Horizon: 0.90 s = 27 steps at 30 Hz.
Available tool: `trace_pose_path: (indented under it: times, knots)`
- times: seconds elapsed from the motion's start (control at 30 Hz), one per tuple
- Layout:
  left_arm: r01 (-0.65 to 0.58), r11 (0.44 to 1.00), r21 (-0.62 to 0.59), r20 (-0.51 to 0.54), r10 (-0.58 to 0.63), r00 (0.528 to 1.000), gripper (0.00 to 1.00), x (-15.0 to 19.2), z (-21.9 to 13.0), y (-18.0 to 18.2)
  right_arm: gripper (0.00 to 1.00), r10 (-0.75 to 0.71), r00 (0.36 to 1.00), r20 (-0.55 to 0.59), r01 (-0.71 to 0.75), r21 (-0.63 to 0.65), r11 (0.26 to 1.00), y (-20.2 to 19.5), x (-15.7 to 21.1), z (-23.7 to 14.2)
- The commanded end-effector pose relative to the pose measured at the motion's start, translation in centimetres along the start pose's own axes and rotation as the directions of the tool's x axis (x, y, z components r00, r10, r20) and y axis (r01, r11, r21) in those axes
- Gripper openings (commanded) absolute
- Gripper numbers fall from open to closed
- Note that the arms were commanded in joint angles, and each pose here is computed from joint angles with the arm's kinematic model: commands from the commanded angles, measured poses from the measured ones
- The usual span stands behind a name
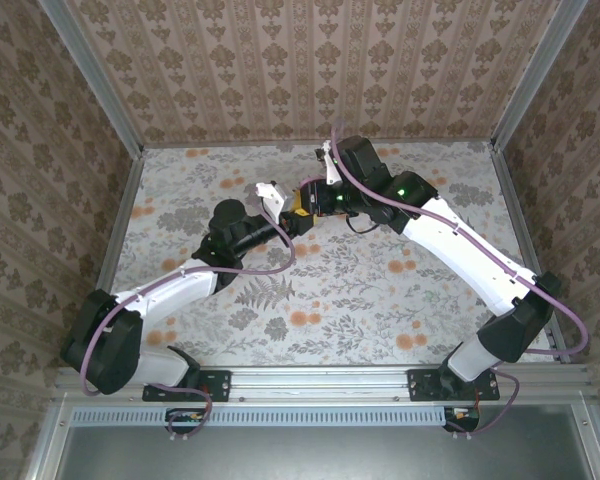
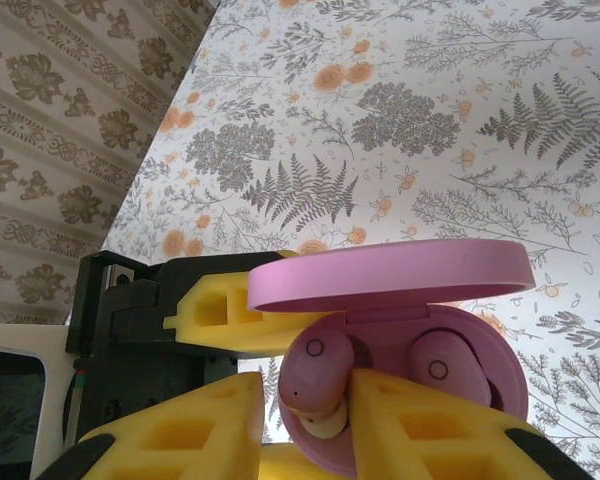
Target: Insert wireless bluetooth earbuds into charging case
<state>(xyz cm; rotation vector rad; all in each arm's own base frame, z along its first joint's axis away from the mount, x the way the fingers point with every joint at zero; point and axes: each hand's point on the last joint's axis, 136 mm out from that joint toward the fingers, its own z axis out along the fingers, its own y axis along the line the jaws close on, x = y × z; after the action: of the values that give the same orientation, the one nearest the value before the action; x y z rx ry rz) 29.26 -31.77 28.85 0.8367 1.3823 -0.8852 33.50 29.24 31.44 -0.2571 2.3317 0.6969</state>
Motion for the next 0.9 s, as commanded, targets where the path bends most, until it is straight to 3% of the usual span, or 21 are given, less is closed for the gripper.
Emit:
trace_pose_path:
  times: [0.0,0.63,0.87]
  knots:
    - [-0.041,0.999,-0.014,0.082,0.042,0.996,0.35,-2.7,-0.6,-0.2,0.32,-0.008,1.0,0.01,0.008,0.029,1.0,-0.2,-0.2,-1.7]
    - [-0.039,0.999,-0.016,0.081,0.04,0.996,0.35,-2.7,-0.6,-0.2,0.32,0.001,0.997,0.082,0.0,-0.011,1.0,0.6,-1.4,-4.0]
    - [-0.041,0.999,0.0,0.075,0.041,0.996,0.35,-2.6,-0.7,-0.5,0.21,0.01,0.996,0.084,-0.008,-0.019,1.0,0.4,-1.6,-3.5]
